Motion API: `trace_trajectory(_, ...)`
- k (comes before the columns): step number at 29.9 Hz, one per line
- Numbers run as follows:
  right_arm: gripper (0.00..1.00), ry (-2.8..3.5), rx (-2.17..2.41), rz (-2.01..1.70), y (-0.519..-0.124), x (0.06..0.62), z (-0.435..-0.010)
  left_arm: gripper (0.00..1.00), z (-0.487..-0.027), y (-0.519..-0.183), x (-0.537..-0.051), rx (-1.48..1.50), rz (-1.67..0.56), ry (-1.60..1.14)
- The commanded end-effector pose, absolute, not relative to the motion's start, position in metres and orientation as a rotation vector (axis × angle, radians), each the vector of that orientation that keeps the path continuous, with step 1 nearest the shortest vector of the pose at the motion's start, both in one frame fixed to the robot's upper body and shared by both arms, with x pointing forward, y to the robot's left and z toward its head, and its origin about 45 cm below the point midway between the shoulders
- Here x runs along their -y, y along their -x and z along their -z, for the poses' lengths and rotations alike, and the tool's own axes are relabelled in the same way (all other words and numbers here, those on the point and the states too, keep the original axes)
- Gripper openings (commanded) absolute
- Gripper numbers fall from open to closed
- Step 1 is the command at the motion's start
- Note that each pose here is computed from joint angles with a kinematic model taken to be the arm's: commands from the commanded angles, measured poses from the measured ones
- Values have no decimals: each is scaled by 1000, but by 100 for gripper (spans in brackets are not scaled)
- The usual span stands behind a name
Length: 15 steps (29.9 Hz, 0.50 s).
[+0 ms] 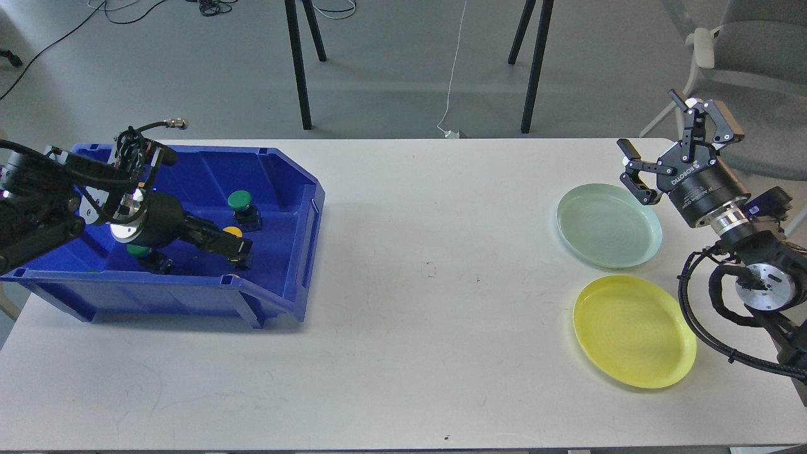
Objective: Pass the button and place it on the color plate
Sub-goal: 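Grasp the yellow-capped button with the left gripper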
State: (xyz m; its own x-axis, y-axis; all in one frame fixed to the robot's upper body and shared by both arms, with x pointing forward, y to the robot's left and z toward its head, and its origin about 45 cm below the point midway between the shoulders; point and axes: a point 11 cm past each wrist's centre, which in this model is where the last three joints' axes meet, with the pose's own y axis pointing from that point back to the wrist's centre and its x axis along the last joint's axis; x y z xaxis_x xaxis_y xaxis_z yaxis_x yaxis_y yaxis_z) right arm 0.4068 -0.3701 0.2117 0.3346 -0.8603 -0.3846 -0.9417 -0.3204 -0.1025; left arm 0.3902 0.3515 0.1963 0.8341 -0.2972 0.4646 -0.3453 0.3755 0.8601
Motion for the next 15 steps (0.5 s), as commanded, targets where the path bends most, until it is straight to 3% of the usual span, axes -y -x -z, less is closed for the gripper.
trace_trajectory(1,99,2296,-1613,-377,-406,371,-211,99,-192,-389,-349,618,-26,-1206)
trace_trajectory(11,99,2291,-1633,-391,-401,377,-205,94,-183,-393,-350,605,-39,-1218)
trace_trajectory(13,99,2291,-1633,-391,-400,377,-205,86,-183,-393,-350,605,-39,-1218)
trace_trajectory(15,99,2288,-1635,-389,-400,378,-205,68,-183,-393,-351,609,-39,-1220)
